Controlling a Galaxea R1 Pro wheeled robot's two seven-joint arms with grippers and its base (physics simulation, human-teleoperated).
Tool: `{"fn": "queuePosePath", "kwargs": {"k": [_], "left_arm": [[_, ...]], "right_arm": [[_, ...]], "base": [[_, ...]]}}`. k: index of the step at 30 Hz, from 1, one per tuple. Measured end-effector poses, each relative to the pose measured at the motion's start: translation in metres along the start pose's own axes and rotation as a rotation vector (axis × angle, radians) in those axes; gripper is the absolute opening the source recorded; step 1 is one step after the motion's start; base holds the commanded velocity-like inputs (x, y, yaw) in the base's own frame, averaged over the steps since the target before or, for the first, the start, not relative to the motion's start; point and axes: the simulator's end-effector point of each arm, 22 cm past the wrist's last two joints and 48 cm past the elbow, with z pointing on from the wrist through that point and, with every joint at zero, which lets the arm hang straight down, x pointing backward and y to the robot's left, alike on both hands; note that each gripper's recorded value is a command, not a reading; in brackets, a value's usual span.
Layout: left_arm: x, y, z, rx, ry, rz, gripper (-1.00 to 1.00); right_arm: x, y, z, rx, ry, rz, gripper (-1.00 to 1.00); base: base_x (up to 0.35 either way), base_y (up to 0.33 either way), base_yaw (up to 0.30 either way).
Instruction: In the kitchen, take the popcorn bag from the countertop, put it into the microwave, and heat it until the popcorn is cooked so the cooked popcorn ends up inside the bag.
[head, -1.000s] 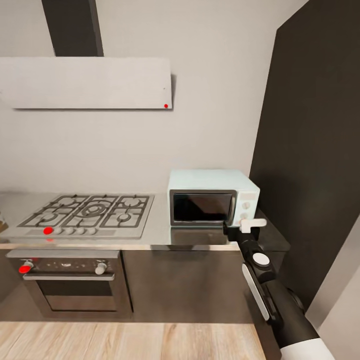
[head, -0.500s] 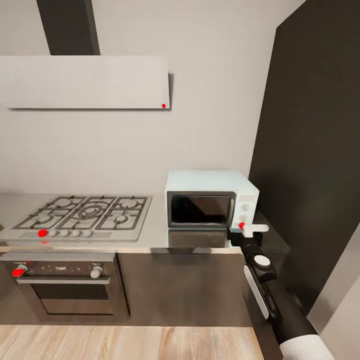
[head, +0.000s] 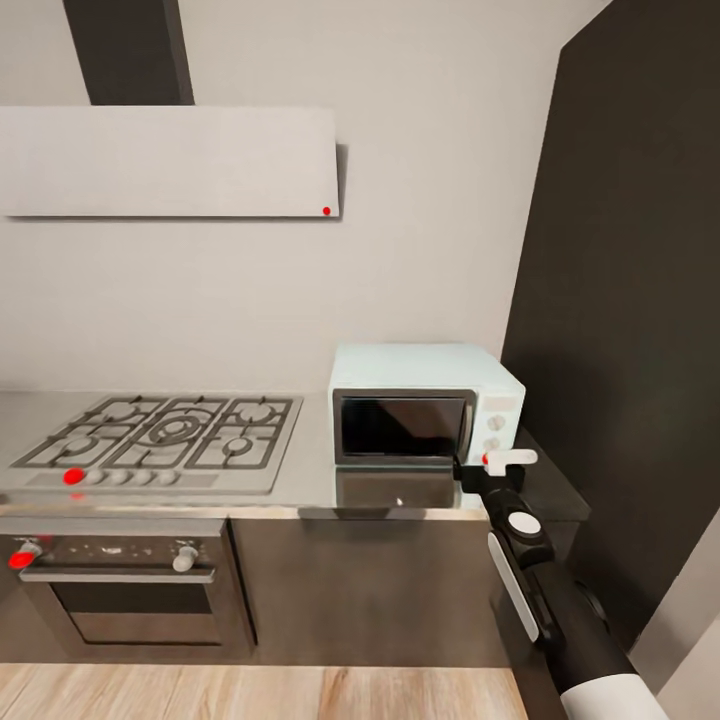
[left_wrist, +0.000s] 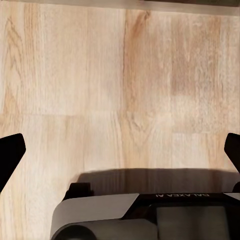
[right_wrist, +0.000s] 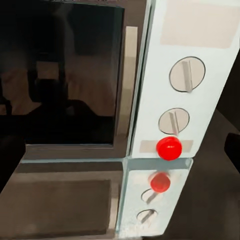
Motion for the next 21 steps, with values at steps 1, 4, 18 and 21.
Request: {"fn": "queuePosePath", "kwargs": {"k": [1, 4, 18, 21], "left_arm": [[0.0, 0.0, 0.0, 0.0, 0.0, 0.0, 1.0], [0.0, 0.0, 0.0001, 0.0, 0.0, 0.0, 1.0], [0.0, -0.0006, 0.0001, 0.001, 0.0, 0.001, 1.0], [-0.0001, -0.0004, 0.0001, 0.0, 0.0, 0.0, 1.0]], "right_arm": [[0.0002, -0.0001, 0.0001, 0.0, 0.0, 0.0, 1.0], [0.001, -0.0011, 0.0003, 0.003, 0.002, 0.004, 1.0], [0.0047, -0.0026, 0.0019, 0.006, 0.012, 0.005, 1.0], [0.0043, -0.0033, 0.0026, 0.008, 0.012, 0.006, 1.0]], "base": [[0.047, 0.0, 0.0], [0.02, 0.0, 0.0], [0.08, 0.0, 0.0], [0.002, 0.0, 0.0]]}}
